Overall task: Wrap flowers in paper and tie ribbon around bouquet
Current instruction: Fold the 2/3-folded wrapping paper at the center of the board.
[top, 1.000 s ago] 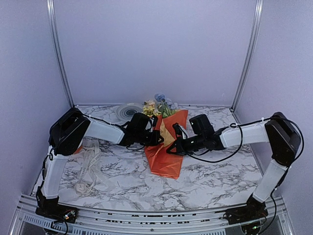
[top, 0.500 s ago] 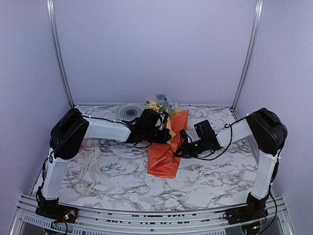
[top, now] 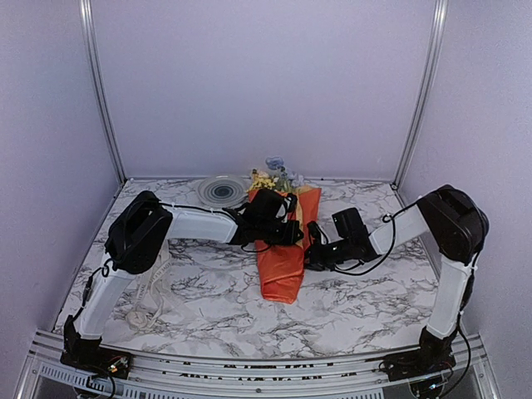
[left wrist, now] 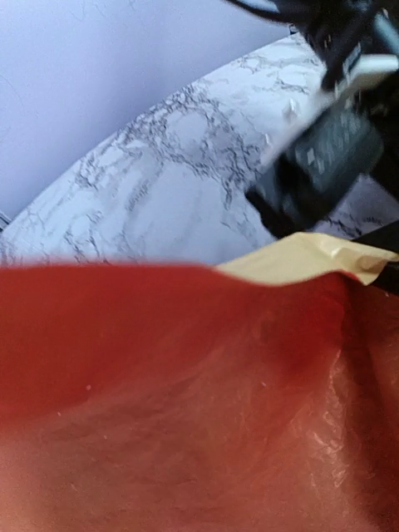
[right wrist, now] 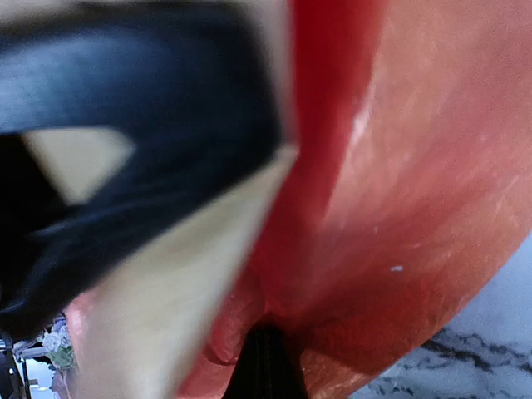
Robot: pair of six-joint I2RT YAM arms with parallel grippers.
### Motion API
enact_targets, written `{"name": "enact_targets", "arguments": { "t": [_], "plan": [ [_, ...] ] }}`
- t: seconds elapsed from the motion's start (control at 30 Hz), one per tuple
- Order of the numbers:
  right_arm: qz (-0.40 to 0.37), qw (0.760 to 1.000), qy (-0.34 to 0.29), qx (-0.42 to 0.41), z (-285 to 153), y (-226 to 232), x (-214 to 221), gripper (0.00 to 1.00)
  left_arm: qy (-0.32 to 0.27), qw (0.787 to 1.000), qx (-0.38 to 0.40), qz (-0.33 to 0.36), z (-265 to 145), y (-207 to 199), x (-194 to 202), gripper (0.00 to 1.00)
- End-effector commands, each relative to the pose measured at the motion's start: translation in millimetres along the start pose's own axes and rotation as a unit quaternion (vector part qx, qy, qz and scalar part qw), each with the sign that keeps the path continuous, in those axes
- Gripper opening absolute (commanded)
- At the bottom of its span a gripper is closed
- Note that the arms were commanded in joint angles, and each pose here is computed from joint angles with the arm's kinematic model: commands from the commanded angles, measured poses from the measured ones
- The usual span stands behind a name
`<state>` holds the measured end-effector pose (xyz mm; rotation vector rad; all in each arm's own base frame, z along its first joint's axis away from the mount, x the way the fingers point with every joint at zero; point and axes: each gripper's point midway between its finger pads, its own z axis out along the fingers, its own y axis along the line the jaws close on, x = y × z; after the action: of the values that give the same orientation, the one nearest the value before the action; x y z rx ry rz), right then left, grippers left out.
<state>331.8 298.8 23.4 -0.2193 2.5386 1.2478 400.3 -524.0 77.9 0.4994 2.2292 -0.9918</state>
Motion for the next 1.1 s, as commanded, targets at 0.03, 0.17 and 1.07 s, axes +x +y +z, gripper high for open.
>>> {"name": "enact_targets", "arguments": {
  "t": [0.03,0.17,1.07],
  "plan": [
    [0.006,0.999,-0.048,-0.014,-25,28,-13,0.0,0.034,0.999,-0.004,-0.01,18,10,24,0.0],
    [0.018,0.996,-0.075,0.035,-49,24,-16,0.0,0.042,0.999,-0.006,-0.008,25,14,30,0.0],
    [-0.051,0.994,-0.01,0.099,-29,17,-10,0.15,0.032,0.999,-0.006,0.005,26,12,22,0.0]
  ]
}}
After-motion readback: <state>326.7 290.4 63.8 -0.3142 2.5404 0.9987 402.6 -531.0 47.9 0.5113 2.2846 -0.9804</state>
